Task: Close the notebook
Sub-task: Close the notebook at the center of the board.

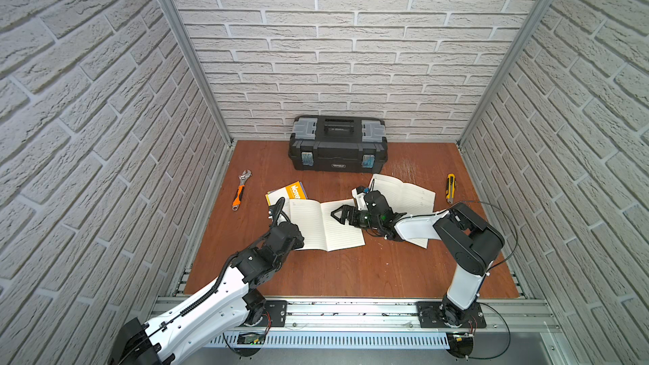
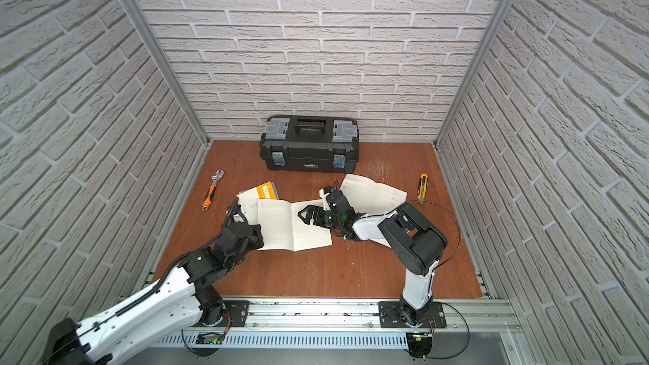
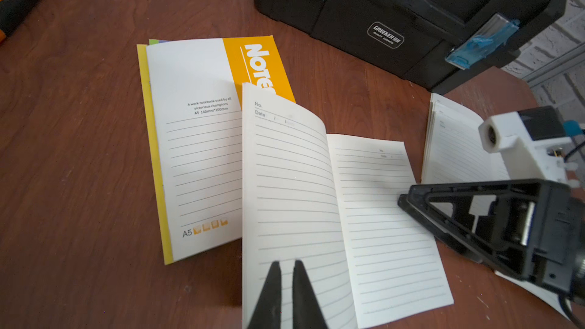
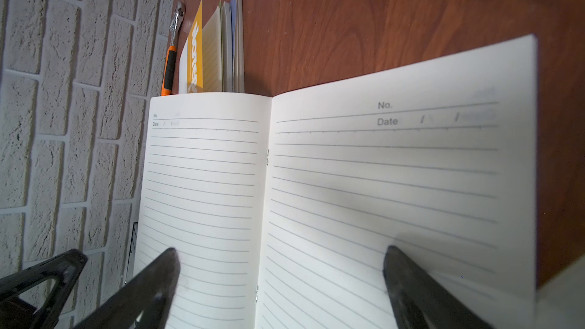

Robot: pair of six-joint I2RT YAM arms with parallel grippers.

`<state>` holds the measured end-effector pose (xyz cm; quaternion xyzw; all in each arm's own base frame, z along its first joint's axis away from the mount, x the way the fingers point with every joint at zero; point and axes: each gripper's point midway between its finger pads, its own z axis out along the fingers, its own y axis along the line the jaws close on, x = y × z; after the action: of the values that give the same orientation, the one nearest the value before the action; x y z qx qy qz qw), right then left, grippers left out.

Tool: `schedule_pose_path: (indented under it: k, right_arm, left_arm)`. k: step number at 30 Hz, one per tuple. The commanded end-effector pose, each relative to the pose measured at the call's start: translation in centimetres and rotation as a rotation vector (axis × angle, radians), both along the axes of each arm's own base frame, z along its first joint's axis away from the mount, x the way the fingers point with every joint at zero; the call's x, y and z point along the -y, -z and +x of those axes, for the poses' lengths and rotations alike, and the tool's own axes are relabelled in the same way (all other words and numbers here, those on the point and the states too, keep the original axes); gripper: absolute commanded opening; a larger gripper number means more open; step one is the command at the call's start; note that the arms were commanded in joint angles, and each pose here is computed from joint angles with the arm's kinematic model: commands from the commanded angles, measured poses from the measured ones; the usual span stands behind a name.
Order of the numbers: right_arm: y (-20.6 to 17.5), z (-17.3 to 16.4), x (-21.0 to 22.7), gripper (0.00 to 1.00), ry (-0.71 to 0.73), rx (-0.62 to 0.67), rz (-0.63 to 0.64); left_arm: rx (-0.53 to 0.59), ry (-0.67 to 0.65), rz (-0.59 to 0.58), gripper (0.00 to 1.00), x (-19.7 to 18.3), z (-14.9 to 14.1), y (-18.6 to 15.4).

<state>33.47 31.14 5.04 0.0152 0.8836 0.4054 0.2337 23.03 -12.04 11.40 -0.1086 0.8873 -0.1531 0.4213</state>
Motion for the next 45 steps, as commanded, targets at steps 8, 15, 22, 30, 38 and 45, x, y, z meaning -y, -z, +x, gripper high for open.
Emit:
schedule_pose_path:
  k: [8,15,22,30,38,45]
  right_arm:
    - [1.3,-0.8,0.1,1.00,-0.007,-0.035,-0.011]
    - [1.2,-0.9,0.0,1.00,-0.011,-0.034,-0.008]
    - [1.4,-0.9,0.0,1.00,-0.009,-0.037,-0.007]
    - [1.2,-0.9,0.0,1.00,-0.009,-0.035,-0.005]
    - [1.0,-0.8,-0.1,1.00,-0.010,-0.030,0.001]
    - [-1.7,-0.4,-1.2,1.00,-0.045,0.052,0.096]
  left_arm:
    - [-0.026,-0.087,-0.008,0.48,-1.6,-0.4,-1.6]
    - [-0.074,-0.111,-0.260,0.51,-1.1,-0.3,0.1]
    - [-0.096,-0.097,-0.371,0.51,-0.5,0.2,0.8]
    - [-0.118,-0.056,-0.456,0.50,0.9,0.8,2.0]
    - [-0.079,-0.004,-0.431,0.08,1.6,1.6,0.0]
    - [-0.095,0.005,-0.361,0.00,1.5,1.7,0.2]
